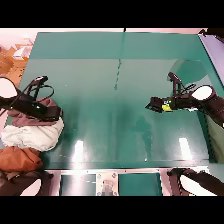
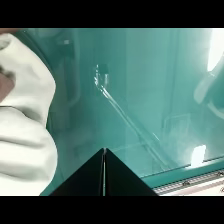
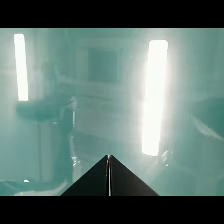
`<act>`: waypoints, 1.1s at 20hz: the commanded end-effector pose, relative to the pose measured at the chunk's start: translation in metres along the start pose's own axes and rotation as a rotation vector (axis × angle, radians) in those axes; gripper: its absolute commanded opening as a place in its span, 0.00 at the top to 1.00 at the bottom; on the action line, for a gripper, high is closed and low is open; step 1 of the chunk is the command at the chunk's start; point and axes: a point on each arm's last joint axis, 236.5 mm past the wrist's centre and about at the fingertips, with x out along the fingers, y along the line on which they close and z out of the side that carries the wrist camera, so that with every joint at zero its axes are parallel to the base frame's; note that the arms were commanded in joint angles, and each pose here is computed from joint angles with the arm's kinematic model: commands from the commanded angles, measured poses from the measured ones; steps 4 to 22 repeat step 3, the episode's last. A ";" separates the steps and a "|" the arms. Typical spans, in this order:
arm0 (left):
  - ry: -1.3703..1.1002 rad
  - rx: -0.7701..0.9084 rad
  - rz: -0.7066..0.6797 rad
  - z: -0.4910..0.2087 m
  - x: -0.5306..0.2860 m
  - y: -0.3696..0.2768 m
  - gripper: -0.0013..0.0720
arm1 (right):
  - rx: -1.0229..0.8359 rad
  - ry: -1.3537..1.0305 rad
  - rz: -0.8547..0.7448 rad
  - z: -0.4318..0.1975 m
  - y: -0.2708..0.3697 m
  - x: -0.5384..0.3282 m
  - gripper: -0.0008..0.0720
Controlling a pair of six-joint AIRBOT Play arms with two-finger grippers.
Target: Fold the shirts.
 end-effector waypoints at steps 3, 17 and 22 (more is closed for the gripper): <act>-0.008 -0.005 -0.007 -0.003 0.001 -0.001 0.95 | -0.011 0.011 0.005 -0.004 0.005 0.003 0.96; -0.008 -0.005 -0.007 -0.003 0.001 -0.001 0.95 | -0.011 0.011 0.005 -0.004 0.005 0.003 0.96; -0.008 -0.005 -0.007 -0.003 0.001 -0.001 0.95 | -0.011 0.011 0.005 -0.004 0.005 0.003 0.96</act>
